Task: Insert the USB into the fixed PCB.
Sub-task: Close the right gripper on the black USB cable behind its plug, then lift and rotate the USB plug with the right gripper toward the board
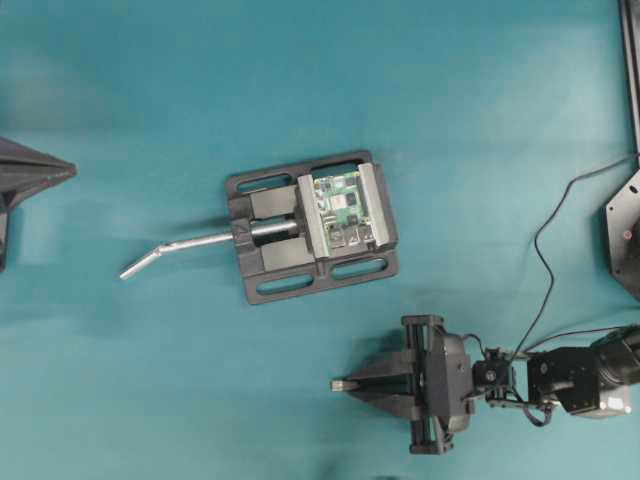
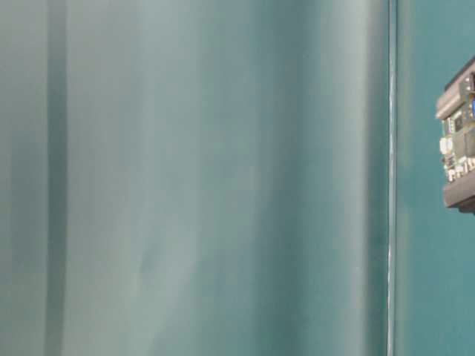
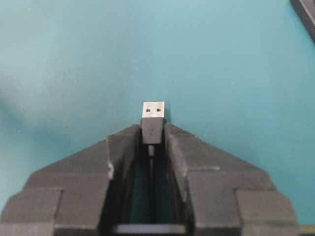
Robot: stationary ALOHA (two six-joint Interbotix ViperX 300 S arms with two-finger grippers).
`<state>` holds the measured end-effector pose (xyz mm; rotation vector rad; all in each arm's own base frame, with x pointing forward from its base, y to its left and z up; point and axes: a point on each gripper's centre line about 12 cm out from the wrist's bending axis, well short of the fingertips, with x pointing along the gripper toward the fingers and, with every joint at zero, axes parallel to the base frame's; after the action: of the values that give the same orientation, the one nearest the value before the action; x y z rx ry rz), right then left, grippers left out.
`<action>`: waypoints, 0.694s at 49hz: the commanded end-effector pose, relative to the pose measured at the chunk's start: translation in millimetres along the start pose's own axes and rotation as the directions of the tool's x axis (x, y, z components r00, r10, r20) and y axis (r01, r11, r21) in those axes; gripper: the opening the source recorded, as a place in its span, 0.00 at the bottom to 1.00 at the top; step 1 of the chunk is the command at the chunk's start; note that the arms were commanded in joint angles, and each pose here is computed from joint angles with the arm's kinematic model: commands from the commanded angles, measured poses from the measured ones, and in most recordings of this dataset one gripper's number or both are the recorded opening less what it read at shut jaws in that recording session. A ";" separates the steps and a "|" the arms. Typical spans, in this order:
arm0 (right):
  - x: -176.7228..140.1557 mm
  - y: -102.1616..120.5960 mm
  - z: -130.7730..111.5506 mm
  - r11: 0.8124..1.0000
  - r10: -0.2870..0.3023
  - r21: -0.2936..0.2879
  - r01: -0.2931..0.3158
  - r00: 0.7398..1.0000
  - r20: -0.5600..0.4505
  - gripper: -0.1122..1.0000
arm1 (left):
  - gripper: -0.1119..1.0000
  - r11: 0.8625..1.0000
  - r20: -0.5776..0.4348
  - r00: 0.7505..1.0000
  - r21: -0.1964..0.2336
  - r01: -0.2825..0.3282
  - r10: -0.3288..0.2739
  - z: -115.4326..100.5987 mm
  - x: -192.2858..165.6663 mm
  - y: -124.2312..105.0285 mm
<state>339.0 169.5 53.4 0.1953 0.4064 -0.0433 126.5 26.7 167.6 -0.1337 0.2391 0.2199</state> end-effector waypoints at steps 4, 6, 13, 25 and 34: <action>0.7 1.6 8.0 1.000 -0.004 0.018 0.003 1.000 0.025 0.29 | 0.11 1.000 0.020 1.000 0.004 0.005 -0.005 16.4 -1.1 -2.1; 0.9 1.3 8.8 1.000 -0.008 0.025 0.008 1.000 0.030 0.29 | 0.11 1.000 0.018 1.000 0.002 0.005 -0.005 17.6 -1.3 -2.3; 1.1 -3.1 13.8 0.997 -0.051 0.057 0.047 0.996 0.068 0.29 | 0.11 1.000 0.015 1.000 0.002 0.006 -0.006 19.5 -2.0 -2.6; 3.0 -2.3 29.0 0.984 -0.148 0.123 0.130 0.978 0.149 0.29 | 0.11 1.000 0.015 1.000 0.002 0.006 -0.006 19.9 -2.0 -2.7; 5.1 0.2 33.3 0.960 -0.270 0.128 0.250 0.947 0.174 0.29 | 0.11 1.000 0.015 1.000 0.002 0.006 -0.006 19.9 -2.0 -2.7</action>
<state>352.6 157.2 70.9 0.2229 0.2728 -0.3001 127.2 26.7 176.7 -0.1349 0.2482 0.2183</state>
